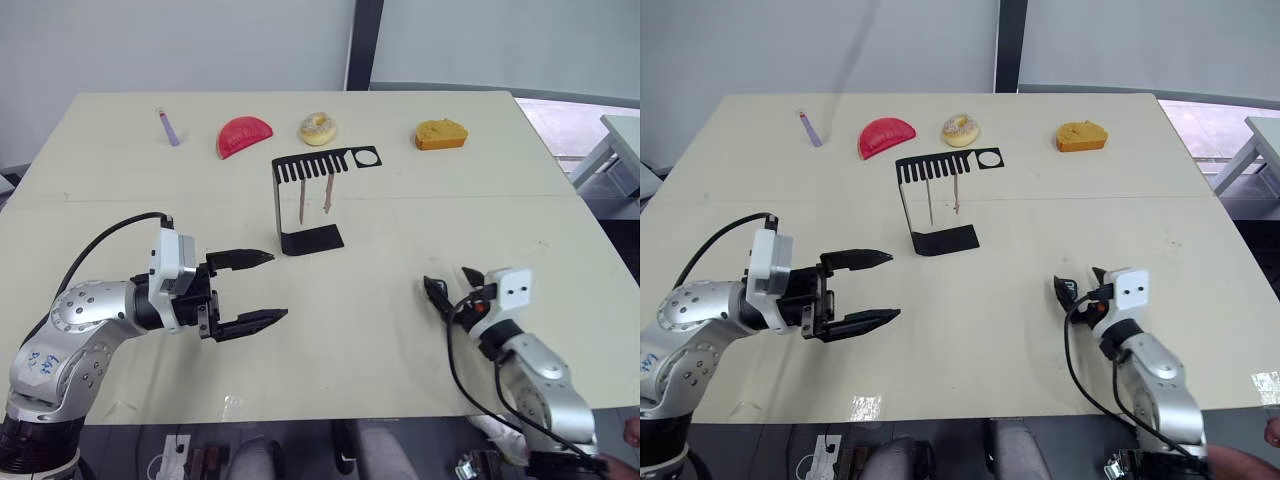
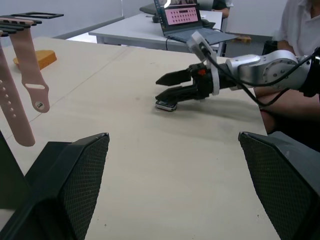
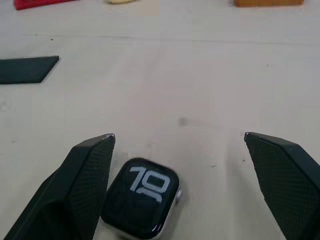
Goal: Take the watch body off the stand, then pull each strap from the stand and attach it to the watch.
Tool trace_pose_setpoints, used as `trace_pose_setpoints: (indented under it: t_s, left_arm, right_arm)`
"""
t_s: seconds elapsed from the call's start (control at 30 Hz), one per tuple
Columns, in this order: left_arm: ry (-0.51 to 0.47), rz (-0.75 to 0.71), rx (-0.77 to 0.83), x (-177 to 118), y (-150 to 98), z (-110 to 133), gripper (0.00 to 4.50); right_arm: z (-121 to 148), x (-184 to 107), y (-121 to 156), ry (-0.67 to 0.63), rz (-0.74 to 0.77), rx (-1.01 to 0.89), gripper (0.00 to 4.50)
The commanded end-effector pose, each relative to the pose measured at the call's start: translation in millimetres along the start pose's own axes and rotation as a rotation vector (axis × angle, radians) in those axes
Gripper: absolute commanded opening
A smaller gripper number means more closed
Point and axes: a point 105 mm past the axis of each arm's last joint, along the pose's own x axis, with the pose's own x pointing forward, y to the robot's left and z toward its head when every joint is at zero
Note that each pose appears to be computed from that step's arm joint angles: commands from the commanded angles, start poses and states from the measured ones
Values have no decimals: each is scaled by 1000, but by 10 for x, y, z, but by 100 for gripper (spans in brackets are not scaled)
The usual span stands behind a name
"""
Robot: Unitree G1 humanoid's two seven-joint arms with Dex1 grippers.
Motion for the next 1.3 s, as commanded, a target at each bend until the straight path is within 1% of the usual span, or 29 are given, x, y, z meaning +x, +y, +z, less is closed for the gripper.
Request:
trace_pose_setpoints:
  t_s: [0.03, 0.13, 0.2, 0.27, 0.33, 0.4, 0.47, 0.53, 0.6, 0.7, 0.73, 0.8, 0.83, 0.9, 0.97, 1.03, 1.07, 1.13, 1.23, 1.3]
  left_arm:
    - [34, 98, 34, -223, 101, -50, 450]
    - [75, 219, 40, -458, 222, -210, 450]
    - [119, 369, 35, -770, 331, -371, 450]
    - [145, 452, 36, -953, 363, -454, 450]
    - [172, 510, 44, -1079, 358, -514, 450]
    - [216, 617, 56, -1328, 332, -605, 450]
    - [255, 698, 33, -1572, 217, -703, 450]
    - [261, 745, 17, -1696, 136, -732, 450]
    - [261, 766, 29, -1722, 109, -718, 450]
    - [229, 785, 61, -1642, 144, -647, 450]
    - [216, 778, 72, -1584, 156, -617, 450]
    - [176, 756, 76, -1427, 176, -543, 450]
    - [182, 761, 39, -1353, 194, -552, 450]
    - [170, 731, 36, -1172, 207, -507, 450]
    - [103, 700, 65, -917, 236, -366, 450]
    - [30, 675, 78, -603, 250, -238, 450]
    - [17, 661, 81, -464, 245, -212, 450]
    - [20, 655, 72, -234, 251, -229, 450]
    - [-7, 680, 27, 64, 276, -262, 450]
    - [-24, 733, 6, 201, 341, -291, 450]
  right_arm:
    - [351, -194, 75, -64, 152, -59, 447]
    - [387, -411, 12, -46, 229, -173, 447]
    - [238, -699, -277, 42, 221, -278, 447]
    - [132, -897, -478, 111, 204, -306, 447]
    - [56, -1038, -663, 154, 158, -296, 447]
    - [-38, -1225, -850, 202, 106, -324, 447]
    - [-136, -1384, -992, 248, 55, -353, 447]
    - [-201, -1483, -1092, 268, 16, -367, 447]
    - [-269, -1525, -1141, 286, 8, -371, 447]
    - [-343, -1484, -1155, 291, 17, -374, 447]
    - [-317, -1413, -1131, 251, 25, -371, 447]
    - [-214, -1242, -986, 137, 101, -333, 447]
    - [-172, -1156, -885, 98, 157, -318, 447]
    - [-105, -1017, -750, 53, 226, -275, 447]
    - [13, -841, -621, -11, 284, -261, 447]
    - [175, -641, -483, -106, 321, -237, 447]
    - [224, -567, -406, -133, 347, -225, 447]
    - [276, -456, -229, -165, 414, -196, 447]
    - [328, -349, 53, -189, 527, -162, 447]
    - [372, -291, 174, -208, 567, -146, 447]
